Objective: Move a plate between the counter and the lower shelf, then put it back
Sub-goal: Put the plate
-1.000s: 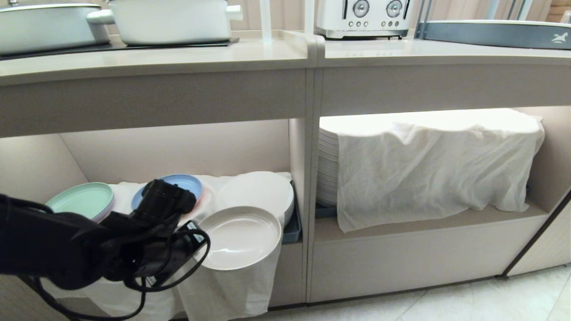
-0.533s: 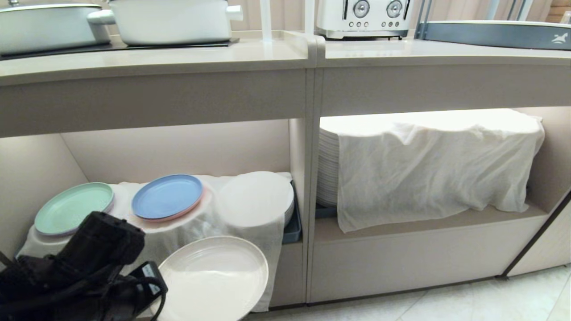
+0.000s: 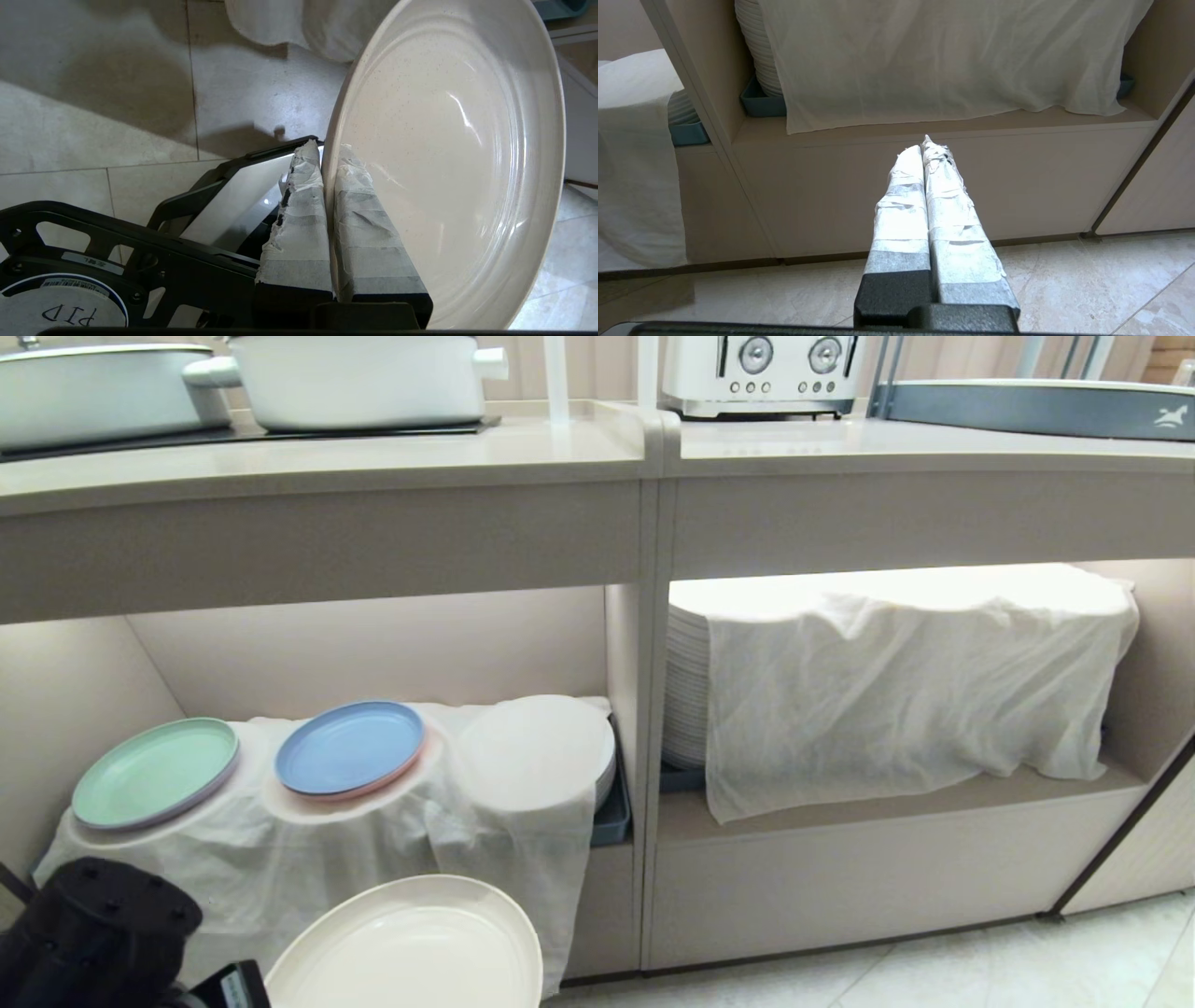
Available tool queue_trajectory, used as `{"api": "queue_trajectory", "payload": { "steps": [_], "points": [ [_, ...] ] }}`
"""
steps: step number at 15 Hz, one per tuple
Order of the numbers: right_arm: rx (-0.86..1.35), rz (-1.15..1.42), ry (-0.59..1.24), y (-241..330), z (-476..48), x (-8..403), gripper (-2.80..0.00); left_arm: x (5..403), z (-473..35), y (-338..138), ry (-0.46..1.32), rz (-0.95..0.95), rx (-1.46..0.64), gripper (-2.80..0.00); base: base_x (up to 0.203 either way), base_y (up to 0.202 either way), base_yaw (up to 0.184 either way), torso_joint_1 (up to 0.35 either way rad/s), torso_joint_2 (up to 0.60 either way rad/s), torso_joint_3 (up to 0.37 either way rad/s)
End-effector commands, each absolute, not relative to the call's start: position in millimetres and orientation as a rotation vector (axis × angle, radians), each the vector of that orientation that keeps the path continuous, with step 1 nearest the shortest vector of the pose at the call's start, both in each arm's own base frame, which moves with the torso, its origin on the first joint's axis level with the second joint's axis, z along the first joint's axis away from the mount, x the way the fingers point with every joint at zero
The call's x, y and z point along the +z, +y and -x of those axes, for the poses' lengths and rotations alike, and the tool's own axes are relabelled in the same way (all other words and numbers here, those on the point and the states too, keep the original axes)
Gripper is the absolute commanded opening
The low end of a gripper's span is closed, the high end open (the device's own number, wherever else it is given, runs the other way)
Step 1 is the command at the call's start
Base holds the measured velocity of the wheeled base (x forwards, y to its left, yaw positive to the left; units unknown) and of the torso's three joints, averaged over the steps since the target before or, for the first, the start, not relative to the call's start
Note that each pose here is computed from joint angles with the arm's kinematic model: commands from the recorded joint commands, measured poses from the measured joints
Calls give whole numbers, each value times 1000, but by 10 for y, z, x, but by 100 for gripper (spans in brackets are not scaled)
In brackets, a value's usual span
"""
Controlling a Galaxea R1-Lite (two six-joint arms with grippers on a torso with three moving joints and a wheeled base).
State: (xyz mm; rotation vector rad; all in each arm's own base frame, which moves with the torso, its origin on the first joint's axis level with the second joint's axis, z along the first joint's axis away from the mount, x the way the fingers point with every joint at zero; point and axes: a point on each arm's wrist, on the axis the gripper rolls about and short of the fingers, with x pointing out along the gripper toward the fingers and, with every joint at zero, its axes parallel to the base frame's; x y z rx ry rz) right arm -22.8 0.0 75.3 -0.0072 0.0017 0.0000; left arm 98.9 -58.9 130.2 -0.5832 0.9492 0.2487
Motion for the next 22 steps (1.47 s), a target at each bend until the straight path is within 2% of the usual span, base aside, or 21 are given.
{"api": "queue_trajectory", "payload": {
  "steps": [1,7,22],
  "points": [
    [0,8,2,0,228,753,-280,1326,-895,-546,924,605,217,-280,0,0,0,0,0,0],
    [0,8,2,0,228,753,-280,1237,-683,-429,907,606,179,-280,0,0,0,0,0,0],
    [0,8,2,0,228,753,-280,1246,-698,-433,889,597,195,-280,0,0,0,0,0,0]
  ]
}}
